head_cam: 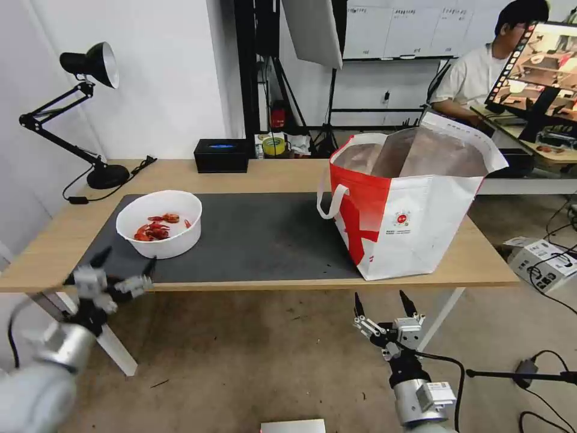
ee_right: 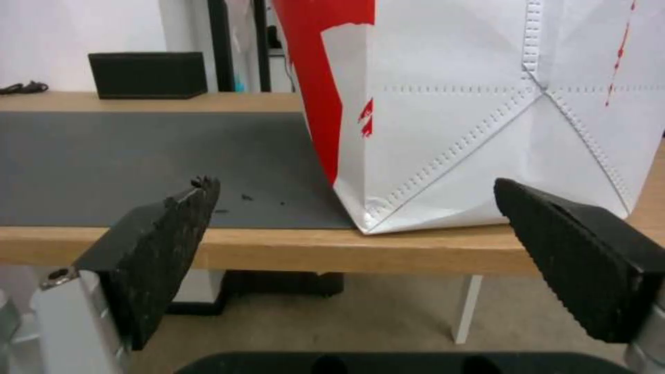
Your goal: Pick up the trash from the table and place it into the takeout bag.
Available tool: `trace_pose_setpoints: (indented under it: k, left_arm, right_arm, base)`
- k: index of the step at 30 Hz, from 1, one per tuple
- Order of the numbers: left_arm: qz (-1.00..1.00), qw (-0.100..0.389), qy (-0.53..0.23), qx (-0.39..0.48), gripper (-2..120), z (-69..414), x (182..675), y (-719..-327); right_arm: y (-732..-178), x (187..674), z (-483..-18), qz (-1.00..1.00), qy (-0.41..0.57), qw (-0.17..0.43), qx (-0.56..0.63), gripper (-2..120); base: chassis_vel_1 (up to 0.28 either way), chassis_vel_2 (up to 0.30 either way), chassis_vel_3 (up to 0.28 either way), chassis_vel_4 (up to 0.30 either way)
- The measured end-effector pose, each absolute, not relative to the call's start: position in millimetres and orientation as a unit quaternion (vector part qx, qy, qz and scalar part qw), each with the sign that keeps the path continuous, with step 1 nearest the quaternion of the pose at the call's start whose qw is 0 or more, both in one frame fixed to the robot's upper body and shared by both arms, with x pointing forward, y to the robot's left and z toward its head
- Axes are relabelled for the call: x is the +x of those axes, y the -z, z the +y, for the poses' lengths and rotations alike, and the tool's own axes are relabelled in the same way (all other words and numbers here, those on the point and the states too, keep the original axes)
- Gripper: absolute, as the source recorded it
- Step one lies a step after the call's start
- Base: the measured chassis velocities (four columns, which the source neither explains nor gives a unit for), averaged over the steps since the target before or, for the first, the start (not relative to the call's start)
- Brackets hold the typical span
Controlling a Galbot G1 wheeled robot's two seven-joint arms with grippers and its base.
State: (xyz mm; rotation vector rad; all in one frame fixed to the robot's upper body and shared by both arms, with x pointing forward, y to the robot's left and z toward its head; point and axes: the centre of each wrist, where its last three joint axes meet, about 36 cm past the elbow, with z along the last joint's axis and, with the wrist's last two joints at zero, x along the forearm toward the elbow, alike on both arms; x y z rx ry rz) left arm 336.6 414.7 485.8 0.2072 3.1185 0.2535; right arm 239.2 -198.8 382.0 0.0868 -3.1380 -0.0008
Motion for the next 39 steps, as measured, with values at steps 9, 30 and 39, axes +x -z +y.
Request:
trace_pose_setpoints:
  k: [9, 30, 39]
  left_arm:
    - [0.998, -0.016, -0.046, 0.050, 100, 437, 369, -523]
    - [0.988, -0.146, 0.049, 0.015, 100, 481, 447, -539]
    - [0.969, -0.236, 0.078, -0.012, 100, 484, 478, -554]
  right_arm:
    - [-382, 239, -199, -1.000, 0.000, 0.001, 0.028, 100]
    - [-382, 239, -199, -1.000, 0.001, 0.001, 0.028, 100]
    - [-382, 239, -199, -1.000, 0.001, 0.001, 0.028, 100]
  base:
    - [0.000, 0.000, 0.000, 0.000]
    - [0.000, 0.000, 0.000, 0.000]
    - [0.000, 0.000, 0.000, 0.000]
